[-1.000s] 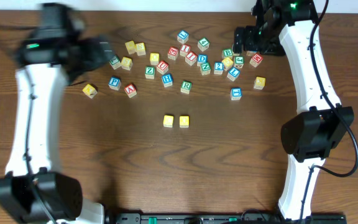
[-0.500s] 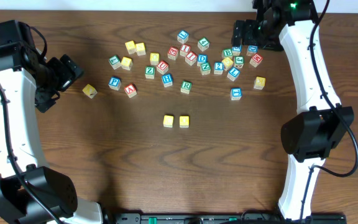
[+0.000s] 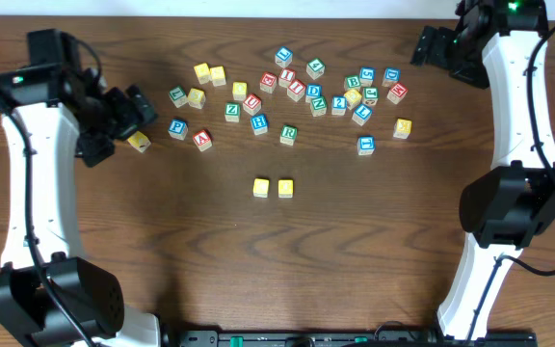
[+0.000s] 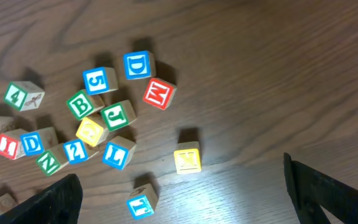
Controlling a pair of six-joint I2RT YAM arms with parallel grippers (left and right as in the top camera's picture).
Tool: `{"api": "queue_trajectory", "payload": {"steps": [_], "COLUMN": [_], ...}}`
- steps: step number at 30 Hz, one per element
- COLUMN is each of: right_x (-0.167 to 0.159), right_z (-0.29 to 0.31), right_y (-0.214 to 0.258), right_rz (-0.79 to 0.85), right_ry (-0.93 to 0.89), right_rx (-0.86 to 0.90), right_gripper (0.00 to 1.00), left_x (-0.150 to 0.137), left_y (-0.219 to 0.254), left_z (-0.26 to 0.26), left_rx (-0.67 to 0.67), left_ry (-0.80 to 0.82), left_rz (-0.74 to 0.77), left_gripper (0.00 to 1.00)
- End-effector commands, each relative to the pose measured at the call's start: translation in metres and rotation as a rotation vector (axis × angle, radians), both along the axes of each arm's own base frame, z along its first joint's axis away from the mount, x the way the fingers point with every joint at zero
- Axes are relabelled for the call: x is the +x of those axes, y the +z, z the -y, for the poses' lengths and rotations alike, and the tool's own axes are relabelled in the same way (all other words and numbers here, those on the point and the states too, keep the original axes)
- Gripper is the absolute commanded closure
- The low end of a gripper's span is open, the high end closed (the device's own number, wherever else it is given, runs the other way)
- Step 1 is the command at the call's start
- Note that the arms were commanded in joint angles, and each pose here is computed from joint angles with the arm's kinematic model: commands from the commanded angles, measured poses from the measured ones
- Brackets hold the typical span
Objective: Spell out CORL
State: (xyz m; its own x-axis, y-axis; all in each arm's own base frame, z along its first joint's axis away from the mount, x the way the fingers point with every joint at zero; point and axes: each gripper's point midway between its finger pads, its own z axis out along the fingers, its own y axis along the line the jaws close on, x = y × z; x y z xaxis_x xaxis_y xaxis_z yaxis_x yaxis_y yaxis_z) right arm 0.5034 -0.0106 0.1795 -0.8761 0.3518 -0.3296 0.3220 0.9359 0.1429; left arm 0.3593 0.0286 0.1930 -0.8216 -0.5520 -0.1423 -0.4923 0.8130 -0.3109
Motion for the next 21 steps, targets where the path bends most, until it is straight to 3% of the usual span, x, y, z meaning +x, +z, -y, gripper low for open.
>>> {"api": "queue_trajectory", "payload": {"steps": [1, 11, 21], "right_x": [-0.002, -0.001, 0.014], "right_z": [-0.024, -0.07, -0.109], "right_y": [-0.004, -0.002, 0.007], "right_rz": [-0.014, 0.004, 0.096], "right_ry": [0.036, 0.127, 0.197], "right_rx": [0.011, 0.01, 0.018], "right_gripper": [0.01, 0.01, 0.01], "left_x": [0.001, -0.002, -0.004], "left_y": [-0.009, -0.014, -0.017], "left_z": [0.026, 0.067, 0.061], "left_rx": [-0.017, -0.017, 0.066], "left_ry": [-0.088, -0.202, -0.207], "left_rz": [-0.02, -0.037, -0.053], "left_gripper": [0.0, 0.0, 0.0]}}
